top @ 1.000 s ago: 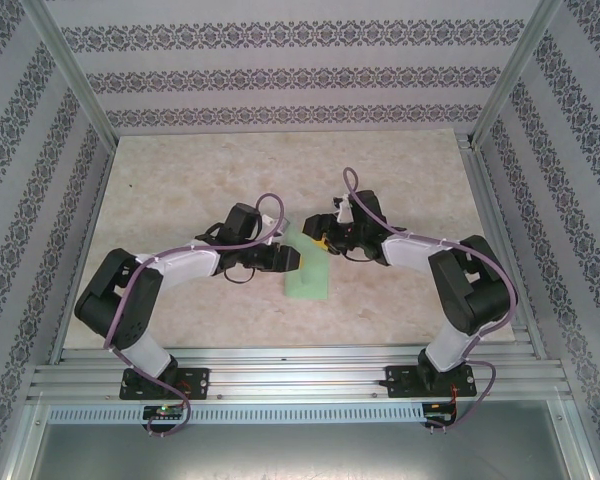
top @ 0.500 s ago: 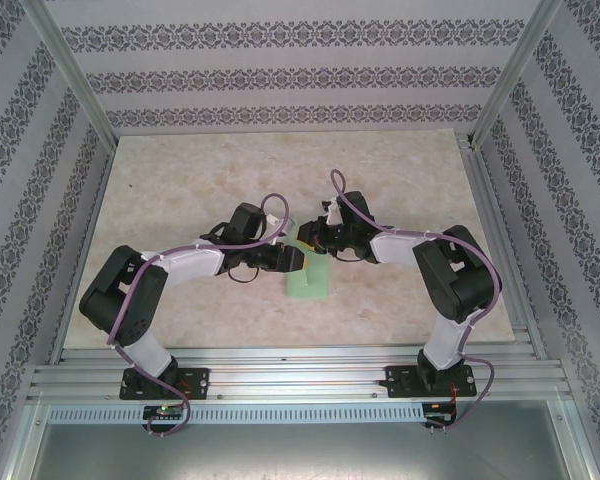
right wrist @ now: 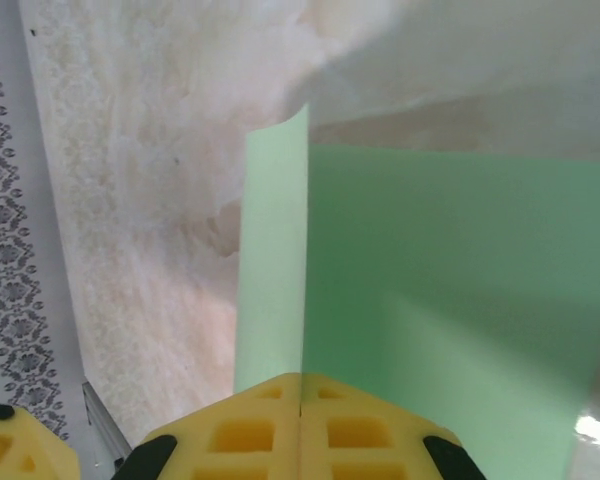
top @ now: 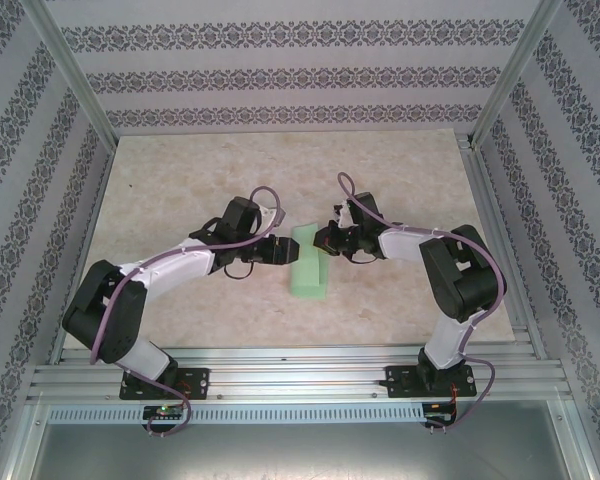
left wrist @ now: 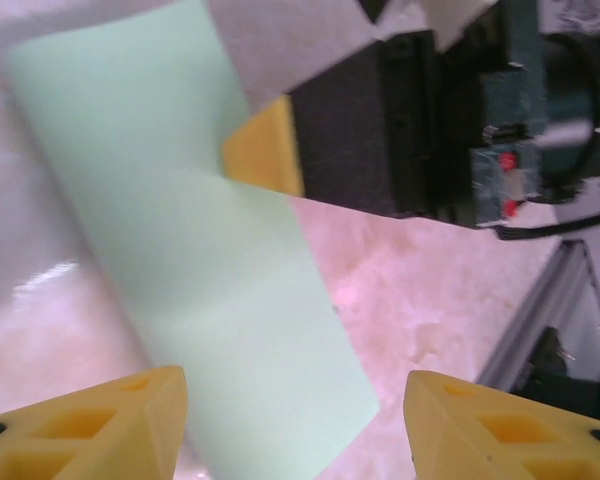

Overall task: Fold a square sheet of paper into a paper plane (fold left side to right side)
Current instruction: First fold in half a square sheet of paper at the center of the table.

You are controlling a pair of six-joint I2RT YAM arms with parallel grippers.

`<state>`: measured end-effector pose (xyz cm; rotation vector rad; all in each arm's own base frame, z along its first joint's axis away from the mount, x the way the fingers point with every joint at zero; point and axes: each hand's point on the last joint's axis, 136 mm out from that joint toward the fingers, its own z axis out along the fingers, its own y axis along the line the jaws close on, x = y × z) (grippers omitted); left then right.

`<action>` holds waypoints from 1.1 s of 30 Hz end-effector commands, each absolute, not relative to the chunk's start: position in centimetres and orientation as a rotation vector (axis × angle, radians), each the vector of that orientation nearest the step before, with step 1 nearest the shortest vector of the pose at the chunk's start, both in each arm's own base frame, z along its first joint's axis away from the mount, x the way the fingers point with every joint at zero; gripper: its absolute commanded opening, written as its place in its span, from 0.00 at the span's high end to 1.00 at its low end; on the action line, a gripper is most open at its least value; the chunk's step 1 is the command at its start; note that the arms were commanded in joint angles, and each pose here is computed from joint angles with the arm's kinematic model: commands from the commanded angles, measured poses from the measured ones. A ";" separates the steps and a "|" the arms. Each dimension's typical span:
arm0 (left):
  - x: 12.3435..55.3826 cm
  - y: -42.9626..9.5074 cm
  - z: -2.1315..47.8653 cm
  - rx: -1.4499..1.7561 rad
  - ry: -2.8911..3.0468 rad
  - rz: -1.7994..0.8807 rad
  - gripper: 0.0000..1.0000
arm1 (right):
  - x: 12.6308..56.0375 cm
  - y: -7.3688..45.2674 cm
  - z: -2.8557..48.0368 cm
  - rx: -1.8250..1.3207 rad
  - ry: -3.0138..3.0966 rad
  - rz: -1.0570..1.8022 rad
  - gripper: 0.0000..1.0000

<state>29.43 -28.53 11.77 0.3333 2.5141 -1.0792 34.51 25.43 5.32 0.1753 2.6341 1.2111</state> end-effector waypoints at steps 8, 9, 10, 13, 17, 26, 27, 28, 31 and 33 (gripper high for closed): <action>30.1 -28.4 6.0 0.249 2.710 -0.815 0.33 | 34.9 24.3 5.6 0.138 2.629 1.147 0.95; 30.2 -28.7 5.7 0.246 2.718 -0.815 0.32 | 34.8 24.2 5.5 0.139 2.632 1.144 0.95; 30.2 -28.9 5.5 0.244 2.725 -0.817 0.32 | 34.8 24.2 5.4 0.140 2.634 1.143 0.94; 30.3 -29.5 4.8 0.246 2.744 -0.803 0.34 | 34.6 24.2 5.2 0.144 2.641 1.141 0.94; 30.2 -29.5 4.0 0.270 2.774 -0.730 0.38 | 34.2 23.9 5.0 0.136 2.662 1.119 0.90; 29.5 -29.9 2.5 0.355 2.820 -0.611 0.41 | 33.7 20.6 6.3 0.148 2.656 1.000 0.67; 29.4 -29.9 2.3 0.363 2.823 -0.603 0.41 | 33.7 20.0 6.2 0.158 2.662 0.972 0.66; 29.4 -30.0 2.2 0.369 2.827 -0.595 0.41 | 33.5 19.4 6.1 0.169 2.666 0.949 0.65; 29.3 -30.1 2.0 0.380 2.832 -0.584 0.41 | 33.4 18.1 5.9 0.209 2.664 0.917 0.65; 29.3 -30.1 1.8 0.381 2.836 -0.582 0.41 | 33.3 17.4 5.6 0.233 2.669 0.897 0.65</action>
